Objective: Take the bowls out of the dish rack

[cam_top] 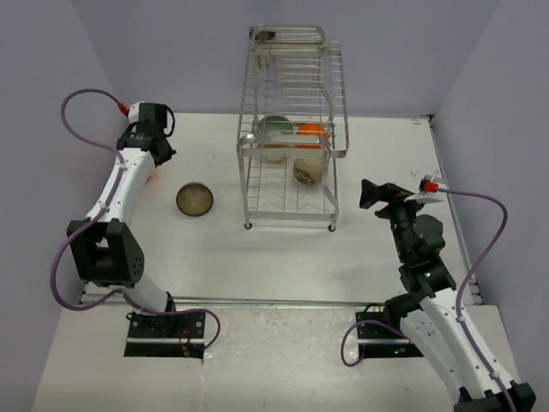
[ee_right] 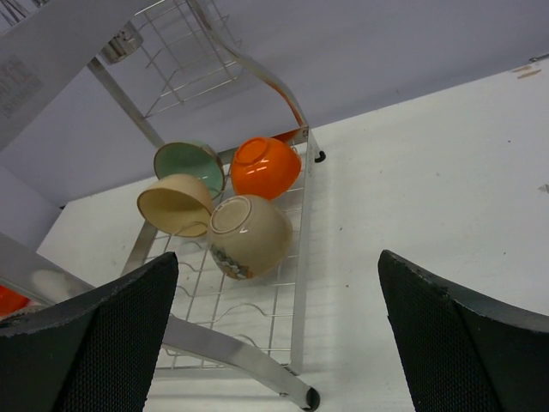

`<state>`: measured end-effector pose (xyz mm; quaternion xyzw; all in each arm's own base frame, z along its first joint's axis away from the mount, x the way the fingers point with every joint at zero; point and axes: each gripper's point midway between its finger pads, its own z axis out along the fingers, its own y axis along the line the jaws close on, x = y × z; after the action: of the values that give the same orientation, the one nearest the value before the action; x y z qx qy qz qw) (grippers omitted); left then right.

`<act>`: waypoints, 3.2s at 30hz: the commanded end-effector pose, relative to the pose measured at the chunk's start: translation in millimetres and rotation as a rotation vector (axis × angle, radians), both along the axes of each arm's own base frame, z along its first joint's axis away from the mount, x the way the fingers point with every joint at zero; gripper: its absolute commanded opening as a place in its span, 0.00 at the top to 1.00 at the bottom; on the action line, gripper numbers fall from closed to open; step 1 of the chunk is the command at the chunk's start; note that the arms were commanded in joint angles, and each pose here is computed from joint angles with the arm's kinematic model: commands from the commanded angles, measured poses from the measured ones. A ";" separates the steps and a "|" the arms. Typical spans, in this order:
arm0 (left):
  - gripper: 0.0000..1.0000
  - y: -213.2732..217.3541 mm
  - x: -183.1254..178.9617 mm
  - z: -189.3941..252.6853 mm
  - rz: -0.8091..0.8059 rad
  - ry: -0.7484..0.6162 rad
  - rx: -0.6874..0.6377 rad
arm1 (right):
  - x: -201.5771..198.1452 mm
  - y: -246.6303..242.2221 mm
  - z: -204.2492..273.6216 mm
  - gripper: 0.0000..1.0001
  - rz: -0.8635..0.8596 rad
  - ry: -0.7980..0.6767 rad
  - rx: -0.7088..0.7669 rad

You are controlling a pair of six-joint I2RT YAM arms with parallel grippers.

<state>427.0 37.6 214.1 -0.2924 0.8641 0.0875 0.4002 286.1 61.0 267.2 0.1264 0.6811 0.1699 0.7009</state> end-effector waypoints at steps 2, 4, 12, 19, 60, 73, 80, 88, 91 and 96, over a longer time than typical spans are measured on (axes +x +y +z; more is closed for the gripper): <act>1.00 3.4 -13.4 -16.5 -0.046 0.052 0.041 | -1.6 8.1 16.1 0.01 0.043 -0.036 0.023; 1.00 -9.4 -10.2 -40.6 -0.101 0.112 -0.018 | -2.2 8.6 16.9 0.01 0.047 -0.039 0.019; 1.00 -40.0 -11.1 -62.2 -0.227 0.074 -0.090 | -4.7 6.8 20.9 0.01 0.042 -0.053 0.016; 1.00 -76.8 -13.4 -87.4 -0.360 0.065 -0.204 | -3.7 6.0 16.3 0.01 0.035 -0.042 0.019; 0.25 -51.3 -19.7 -86.3 -0.219 0.147 -0.058 | -9.7 8.7 19.2 0.01 0.060 -0.084 0.032; 0.33 -45.7 -44.0 -147.8 -0.192 0.307 -0.046 | -12.2 9.1 22.0 0.01 0.066 -0.091 0.034; 0.98 -45.4 -51.3 -179.5 -0.185 0.387 -0.072 | -13.7 9.9 23.7 0.01 0.072 -0.097 0.035; 1.00 -16.9 -70.7 -183.8 -0.082 0.360 -0.117 | -16.8 11.0 25.1 0.01 0.083 -0.106 0.044; 1.00 11.4 -89.5 -178.8 0.008 0.362 -0.121 | -16.9 13.5 26.0 0.01 0.096 -0.107 0.051; 1.00 45.2 -109.7 -161.3 0.118 0.336 -0.101 | -17.8 16.7 25.9 0.01 0.114 -0.107 0.057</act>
<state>353.2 44.0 50.6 -0.3109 0.9153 0.0394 0.2532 270.0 71.4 287.6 0.1052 0.6523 0.2164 0.7187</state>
